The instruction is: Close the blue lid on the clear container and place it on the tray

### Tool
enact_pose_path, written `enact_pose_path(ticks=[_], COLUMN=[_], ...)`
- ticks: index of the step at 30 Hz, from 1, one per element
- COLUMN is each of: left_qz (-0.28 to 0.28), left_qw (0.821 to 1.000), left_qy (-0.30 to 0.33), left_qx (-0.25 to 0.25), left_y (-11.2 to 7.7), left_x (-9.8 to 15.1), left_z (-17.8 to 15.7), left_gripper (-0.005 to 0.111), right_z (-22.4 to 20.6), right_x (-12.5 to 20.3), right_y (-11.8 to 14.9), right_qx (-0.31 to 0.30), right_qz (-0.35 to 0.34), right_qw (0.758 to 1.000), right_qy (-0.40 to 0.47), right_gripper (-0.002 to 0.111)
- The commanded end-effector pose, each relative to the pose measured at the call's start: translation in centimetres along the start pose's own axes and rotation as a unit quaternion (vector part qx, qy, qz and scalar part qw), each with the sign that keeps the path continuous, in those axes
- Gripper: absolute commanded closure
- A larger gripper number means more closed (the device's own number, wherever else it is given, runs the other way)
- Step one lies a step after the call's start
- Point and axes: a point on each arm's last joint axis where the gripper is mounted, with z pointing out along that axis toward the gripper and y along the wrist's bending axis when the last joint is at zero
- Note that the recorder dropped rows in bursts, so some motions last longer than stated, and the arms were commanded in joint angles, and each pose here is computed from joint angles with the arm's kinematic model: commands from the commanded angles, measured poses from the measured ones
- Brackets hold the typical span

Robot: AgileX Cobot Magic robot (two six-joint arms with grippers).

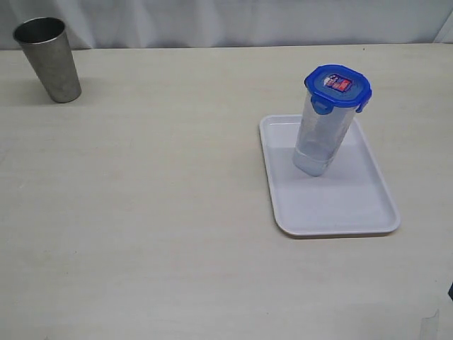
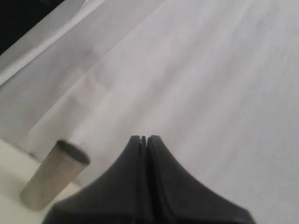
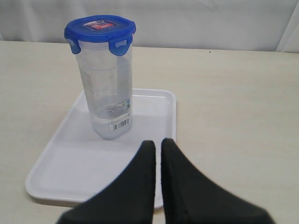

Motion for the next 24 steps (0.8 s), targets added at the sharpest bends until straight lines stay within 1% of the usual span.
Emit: enact_pose_path(ticks=[1, 3, 8, 10, 11, 24], left_qz=[0.001, 0.014, 0.019, 0.026, 0.03, 0.032], left_qw=[0.997, 0.992, 0.984, 0.974, 0.972, 0.973], left_qy=[0.054, 0.093, 0.132, 0.168, 0.174, 0.171], left_qx=[-0.047, -0.08, -0.115, -0.147, -0.153, -0.151], left_y=[1.9, 2.5, 3.2, 3.7, 3.8, 3.8], left_x=[2.2, 2.9, 3.6, 4.1, 4.2, 4.2], left_z=[-0.1, -0.3, -0.6, -1.0, -1.0, -1.0], left_gripper=[0.107, 0.107, 0.107, 0.107, 0.107, 0.107], right_z=[0.0, 0.0, 0.0, 0.0, 0.0, 0.0], right_x=[-0.1, -0.1, -0.1, -0.1, -0.1, -0.1], right_y=[0.0, 0.0, 0.0, 0.0, 0.0, 0.0], right_qx=[0.002, 0.002, 0.002, 0.002, 0.002, 0.002], right_qz=[0.002, 0.002, 0.002, 0.002, 0.002, 0.002], right_qw=[1.0, 1.0, 1.0, 1.0, 1.0, 1.0], right_qy=[-0.007, -0.007, -0.007, -0.007, -0.007, -0.007], right_gripper=[0.104, 0.104, 0.104, 0.104, 0.104, 0.104])
